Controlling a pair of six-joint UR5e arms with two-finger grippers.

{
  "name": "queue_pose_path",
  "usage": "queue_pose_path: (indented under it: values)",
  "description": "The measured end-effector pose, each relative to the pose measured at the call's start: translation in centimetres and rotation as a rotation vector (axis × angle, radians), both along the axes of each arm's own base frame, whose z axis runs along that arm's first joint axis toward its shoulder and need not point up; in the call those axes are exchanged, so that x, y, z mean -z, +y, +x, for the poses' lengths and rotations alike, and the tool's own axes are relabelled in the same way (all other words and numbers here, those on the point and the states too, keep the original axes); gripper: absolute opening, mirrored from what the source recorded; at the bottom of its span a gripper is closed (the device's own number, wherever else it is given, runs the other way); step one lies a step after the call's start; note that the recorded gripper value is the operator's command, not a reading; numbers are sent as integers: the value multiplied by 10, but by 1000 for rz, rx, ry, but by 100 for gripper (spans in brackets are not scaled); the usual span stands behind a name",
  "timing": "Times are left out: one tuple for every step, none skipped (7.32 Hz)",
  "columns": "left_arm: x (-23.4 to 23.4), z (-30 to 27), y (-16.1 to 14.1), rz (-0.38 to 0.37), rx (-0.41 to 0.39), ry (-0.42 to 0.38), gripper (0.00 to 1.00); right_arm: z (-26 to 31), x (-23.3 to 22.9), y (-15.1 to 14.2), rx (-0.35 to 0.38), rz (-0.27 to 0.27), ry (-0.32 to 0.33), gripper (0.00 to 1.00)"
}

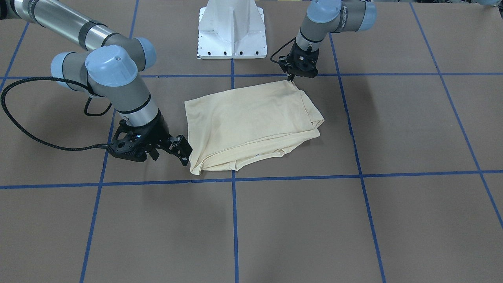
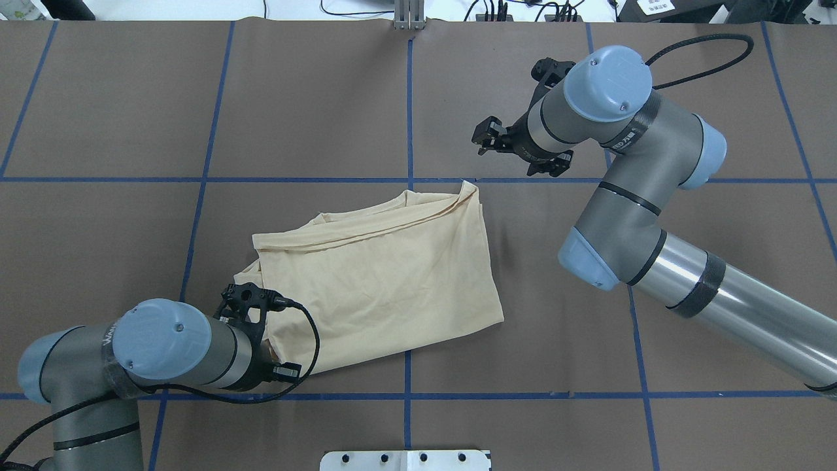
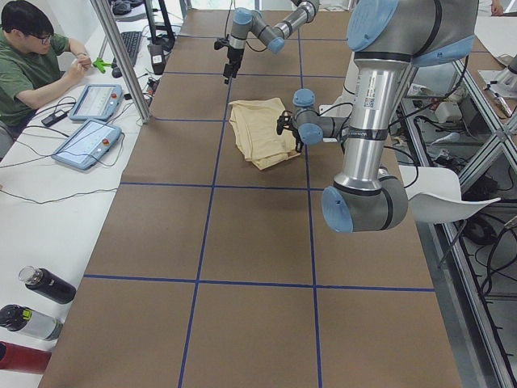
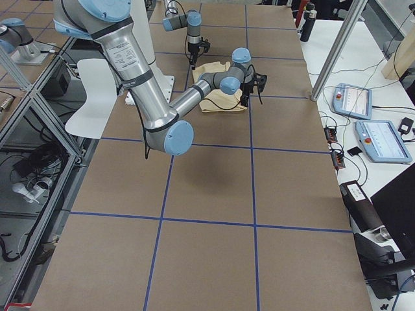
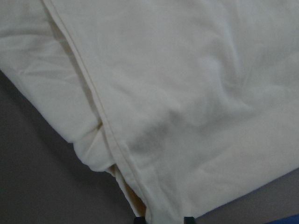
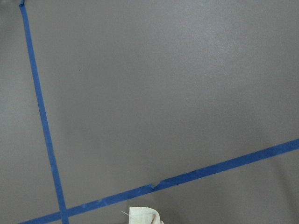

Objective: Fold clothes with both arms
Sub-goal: 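Lower the left gripper onto the near edge of the folded shirt and grasp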

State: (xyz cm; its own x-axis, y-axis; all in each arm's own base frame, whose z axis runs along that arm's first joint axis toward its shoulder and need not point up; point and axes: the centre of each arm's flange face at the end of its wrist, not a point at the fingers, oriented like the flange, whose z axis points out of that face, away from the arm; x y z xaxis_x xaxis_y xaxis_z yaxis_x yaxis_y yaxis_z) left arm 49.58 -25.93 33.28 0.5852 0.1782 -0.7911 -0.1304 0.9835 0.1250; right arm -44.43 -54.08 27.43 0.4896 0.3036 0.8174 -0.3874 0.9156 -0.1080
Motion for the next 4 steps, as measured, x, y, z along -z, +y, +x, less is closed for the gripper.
queue_pose_path:
  values:
    - [1, -2, -2, 5, 7, 1, 0, 0, 0, 0, 0, 0, 0, 100]
    - [1, -5, -5, 12, 19, 0, 0, 0, 0, 0, 0, 1, -1, 100]
    - [-1, -9, -13, 17, 36, -5, 0, 0, 1, 0, 0, 1, -1, 100]
    - [-4, -17, -26, 34, 52, -13, 0, 0, 1, 0, -1, 2, -1, 100]
